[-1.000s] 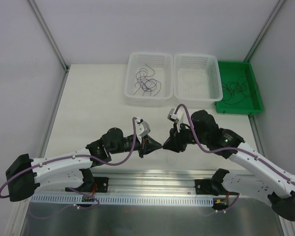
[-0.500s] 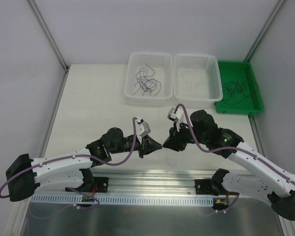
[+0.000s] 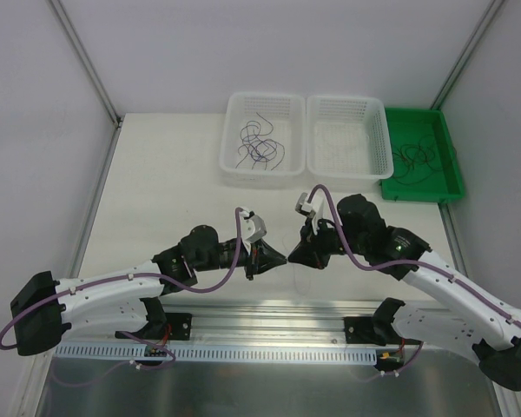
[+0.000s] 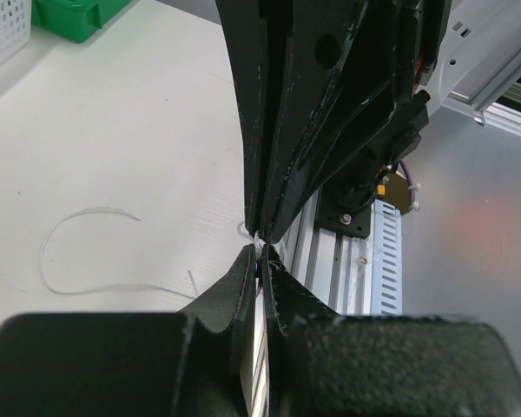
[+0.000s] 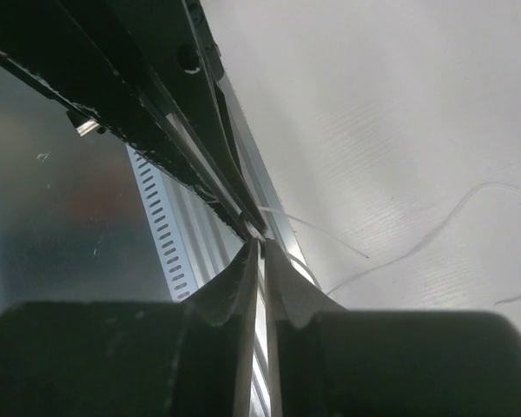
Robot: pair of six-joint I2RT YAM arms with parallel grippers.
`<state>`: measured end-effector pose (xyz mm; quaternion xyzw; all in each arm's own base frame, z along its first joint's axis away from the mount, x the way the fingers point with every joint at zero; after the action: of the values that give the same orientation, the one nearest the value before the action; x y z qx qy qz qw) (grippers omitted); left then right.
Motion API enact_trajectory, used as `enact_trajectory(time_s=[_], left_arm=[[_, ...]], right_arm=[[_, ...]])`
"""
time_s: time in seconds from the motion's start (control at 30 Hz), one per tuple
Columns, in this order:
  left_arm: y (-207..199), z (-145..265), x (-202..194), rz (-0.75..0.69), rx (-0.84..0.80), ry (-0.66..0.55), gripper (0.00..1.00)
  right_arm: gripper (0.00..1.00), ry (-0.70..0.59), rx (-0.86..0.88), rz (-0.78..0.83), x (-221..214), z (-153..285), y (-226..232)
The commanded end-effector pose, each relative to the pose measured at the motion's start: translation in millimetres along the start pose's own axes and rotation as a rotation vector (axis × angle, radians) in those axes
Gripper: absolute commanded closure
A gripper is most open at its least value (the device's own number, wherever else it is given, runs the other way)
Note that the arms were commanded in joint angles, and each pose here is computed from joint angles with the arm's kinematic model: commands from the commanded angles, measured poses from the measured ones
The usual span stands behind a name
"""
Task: Untangle the cables
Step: Untie the cable.
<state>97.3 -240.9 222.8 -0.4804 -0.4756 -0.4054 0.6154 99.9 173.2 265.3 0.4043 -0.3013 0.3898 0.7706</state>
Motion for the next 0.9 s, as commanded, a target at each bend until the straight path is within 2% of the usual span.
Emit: enact_trajectory(time_s=[0.0, 0.17, 0.27, 0.4, 0.67, 0.77, 0.87], left_arm=[[-6, -5, 25, -0.017, -0.046, -0.088, 1.0], [-6, -5, 25, -0.02, -0.053, -0.086, 1.0], [-6, -5, 25, -0.02, -0.053, -0.086, 1.0], [-6, -4, 24, -0.02, -0.043, -0.09, 1.0], [-4, 2, 12, 0.02, -0.009, -0.078, 0.99], [-4, 2, 10, 0.044, 0.008, -0.079, 0.94], [-3, 2, 8, 0.066, 0.018, -0.086, 0.94]], right_arm=[[0.9, -0.068, 0.109, 0.068, 11, 3, 10], [0.89, -0.073, 0.128, 0.079, 11, 2, 11], [0.99, -0.068, 0.135, 0.08, 11, 3, 11], [0.99, -0.085, 0.094, 0.085, 10, 6, 10], [0.99, -0.237, -0.059, 0.062, 17, 29, 11], [0.99, -0.294, -0.076, 0.031, 17, 30, 11], [0.99, -0.323, -0.101, 0.004, 14, 28, 9]])
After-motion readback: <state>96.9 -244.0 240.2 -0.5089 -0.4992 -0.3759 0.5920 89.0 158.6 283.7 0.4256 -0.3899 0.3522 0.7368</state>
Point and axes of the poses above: each gripper's point midway between its finger pads, its own z axis back along the fingers, its own y axis along the line the jaws close on, x = y × z, the point moved 10 cm from there along z, back along the fingers, and after that the axes turned 3 degrees about -z, right-handed, at the moved point
